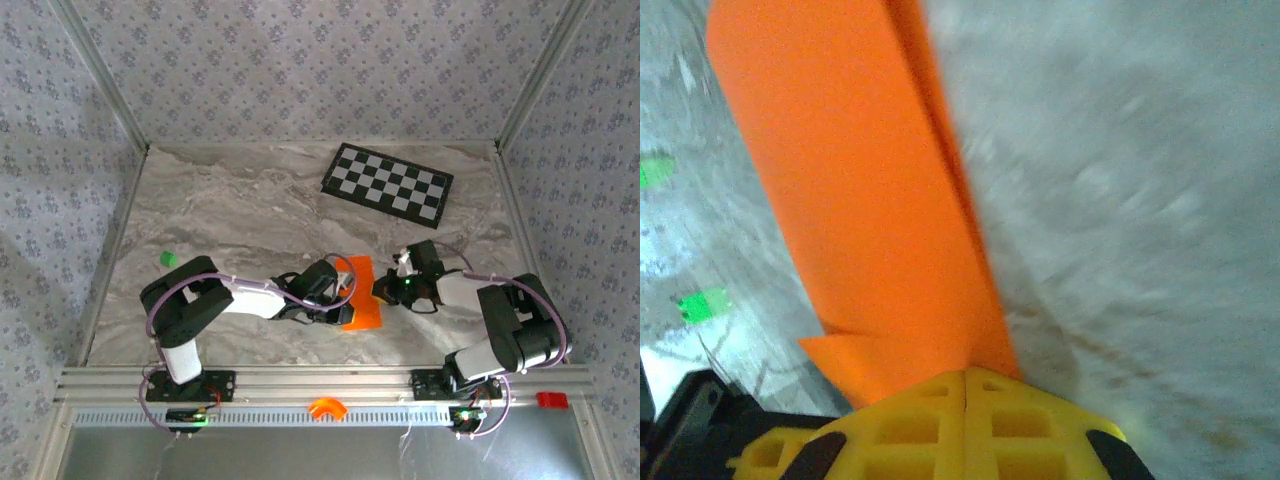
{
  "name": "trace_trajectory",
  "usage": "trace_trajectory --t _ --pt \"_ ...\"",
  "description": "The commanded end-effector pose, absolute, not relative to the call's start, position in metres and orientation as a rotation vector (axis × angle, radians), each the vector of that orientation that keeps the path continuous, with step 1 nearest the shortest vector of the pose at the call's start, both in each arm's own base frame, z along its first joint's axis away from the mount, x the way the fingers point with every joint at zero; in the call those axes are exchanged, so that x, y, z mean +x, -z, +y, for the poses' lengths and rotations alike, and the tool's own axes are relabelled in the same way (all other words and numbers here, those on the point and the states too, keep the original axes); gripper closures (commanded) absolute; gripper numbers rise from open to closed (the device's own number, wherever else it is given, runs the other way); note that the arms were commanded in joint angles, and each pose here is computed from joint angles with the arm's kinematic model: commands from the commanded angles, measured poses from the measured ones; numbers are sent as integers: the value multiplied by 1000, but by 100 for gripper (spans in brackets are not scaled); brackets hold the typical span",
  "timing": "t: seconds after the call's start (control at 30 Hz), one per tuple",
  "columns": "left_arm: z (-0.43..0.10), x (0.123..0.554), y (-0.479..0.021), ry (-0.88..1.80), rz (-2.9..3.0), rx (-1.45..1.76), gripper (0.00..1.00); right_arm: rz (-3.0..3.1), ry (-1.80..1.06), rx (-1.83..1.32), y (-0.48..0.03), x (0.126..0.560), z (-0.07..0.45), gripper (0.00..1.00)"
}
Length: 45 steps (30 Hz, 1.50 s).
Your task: Fold a paper plane with a square sheet of paper (pick it up from the middle)
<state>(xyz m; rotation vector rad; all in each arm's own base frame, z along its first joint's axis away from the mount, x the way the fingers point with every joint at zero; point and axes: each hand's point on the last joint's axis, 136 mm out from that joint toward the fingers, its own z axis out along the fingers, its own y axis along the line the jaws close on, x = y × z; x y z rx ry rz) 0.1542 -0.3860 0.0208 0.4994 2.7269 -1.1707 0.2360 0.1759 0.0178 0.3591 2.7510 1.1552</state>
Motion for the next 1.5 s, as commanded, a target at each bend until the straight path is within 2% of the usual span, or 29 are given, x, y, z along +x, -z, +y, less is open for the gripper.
trace_trajectory --t 0.0,0.2,0.5,0.7,1.07,1.47 --pt "-361 137 13 1007 2888 490 100 2736 -1115 369 -22 251 164 98" --pt "-376 147 -12 1043 2828 515 99 2681 -1142 350 -45 257 160 96" --pt "-397 188 -75 1088 2631 489 91 2714 -1084 348 -45 215 157 84" --pt "-383 213 -57 986 2667 433 92 2775 -1029 329 -34 188 163 74" --pt "-366 204 -10 807 2793 456 97 2866 -985 338 -21 154 172 62" --pt "-367 192 -1 804 2813 498 98 2833 -1038 350 -25 162 184 61"
